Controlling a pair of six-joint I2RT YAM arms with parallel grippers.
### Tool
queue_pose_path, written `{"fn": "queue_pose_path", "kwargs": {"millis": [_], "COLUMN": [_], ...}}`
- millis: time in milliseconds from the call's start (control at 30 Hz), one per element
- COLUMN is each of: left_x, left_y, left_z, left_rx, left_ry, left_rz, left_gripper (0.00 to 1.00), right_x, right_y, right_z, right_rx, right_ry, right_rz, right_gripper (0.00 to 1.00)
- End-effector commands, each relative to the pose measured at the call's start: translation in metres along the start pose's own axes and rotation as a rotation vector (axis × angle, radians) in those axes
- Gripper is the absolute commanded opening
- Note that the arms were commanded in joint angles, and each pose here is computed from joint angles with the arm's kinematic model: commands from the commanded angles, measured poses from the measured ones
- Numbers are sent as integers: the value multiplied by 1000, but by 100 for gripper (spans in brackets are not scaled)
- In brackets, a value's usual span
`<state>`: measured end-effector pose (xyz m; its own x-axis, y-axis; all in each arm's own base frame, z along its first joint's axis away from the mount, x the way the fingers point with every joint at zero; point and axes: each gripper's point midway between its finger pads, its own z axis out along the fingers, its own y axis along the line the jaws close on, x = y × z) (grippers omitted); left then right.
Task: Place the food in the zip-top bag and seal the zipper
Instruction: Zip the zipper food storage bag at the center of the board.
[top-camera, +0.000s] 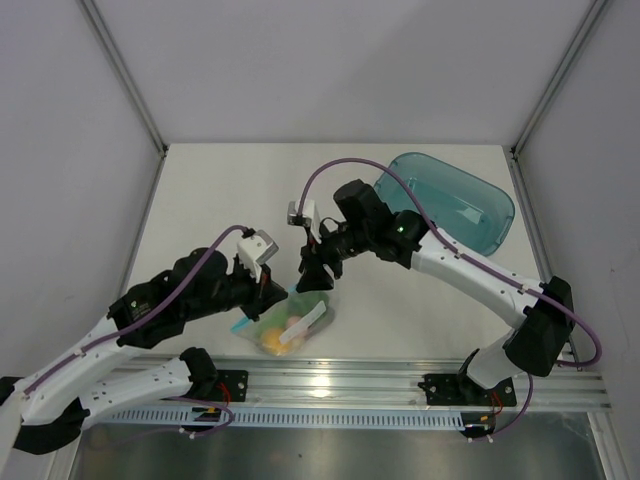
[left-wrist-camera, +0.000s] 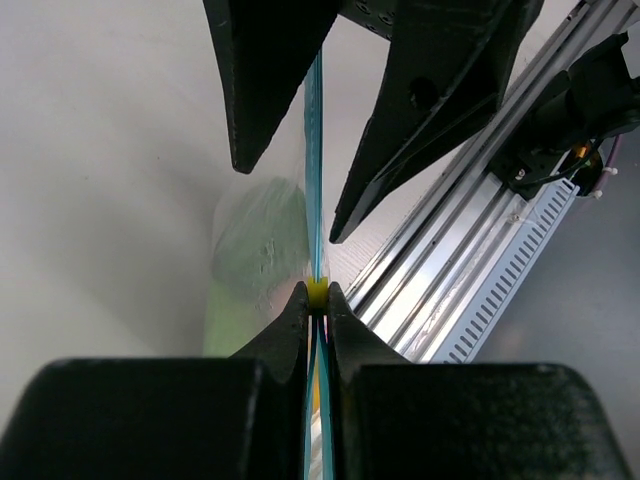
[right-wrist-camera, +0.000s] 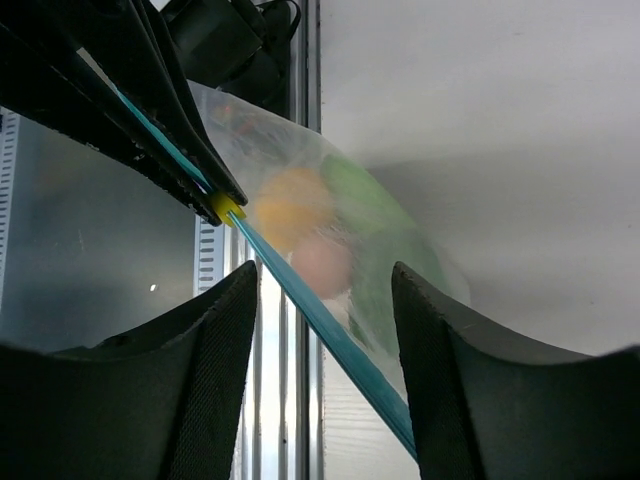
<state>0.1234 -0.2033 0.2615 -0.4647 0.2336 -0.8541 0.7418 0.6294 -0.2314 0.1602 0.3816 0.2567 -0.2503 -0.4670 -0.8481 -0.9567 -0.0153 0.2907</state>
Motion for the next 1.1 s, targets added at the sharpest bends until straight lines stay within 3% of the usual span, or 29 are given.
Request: {"fn": "queue_pose_path", "kwargs": {"millis": [0,167,200,400,767,1067], "left_x": [-12,-11,-11,-11,-15,-16], "left_y": [-3,-2,-2,0,12,22], "left_z": [1,3,3,4,0,-1], "left_rx": [17,14,13,1,-67,-127], "left_ry": [-46,-42,-43,-41,-56,-69], "left_rz": [19,17,16,15,9,-6], "left_gripper": [0,1,0,1,1,1], "right_x": [-19,-17,-15,-8,5,17], "right_y": [7,7,6,1,-53,-73], "right_z": [-1,-1,-1,-1,-32,-65], "right_rx": [-29,-19,-13,23,413,598], "right_ry": [-46,-53,-51,-41,-95,-163], "right_rz": [-52,-46,-41,-13,110,194], "right_gripper": [54,36,27,0,0,0]}}
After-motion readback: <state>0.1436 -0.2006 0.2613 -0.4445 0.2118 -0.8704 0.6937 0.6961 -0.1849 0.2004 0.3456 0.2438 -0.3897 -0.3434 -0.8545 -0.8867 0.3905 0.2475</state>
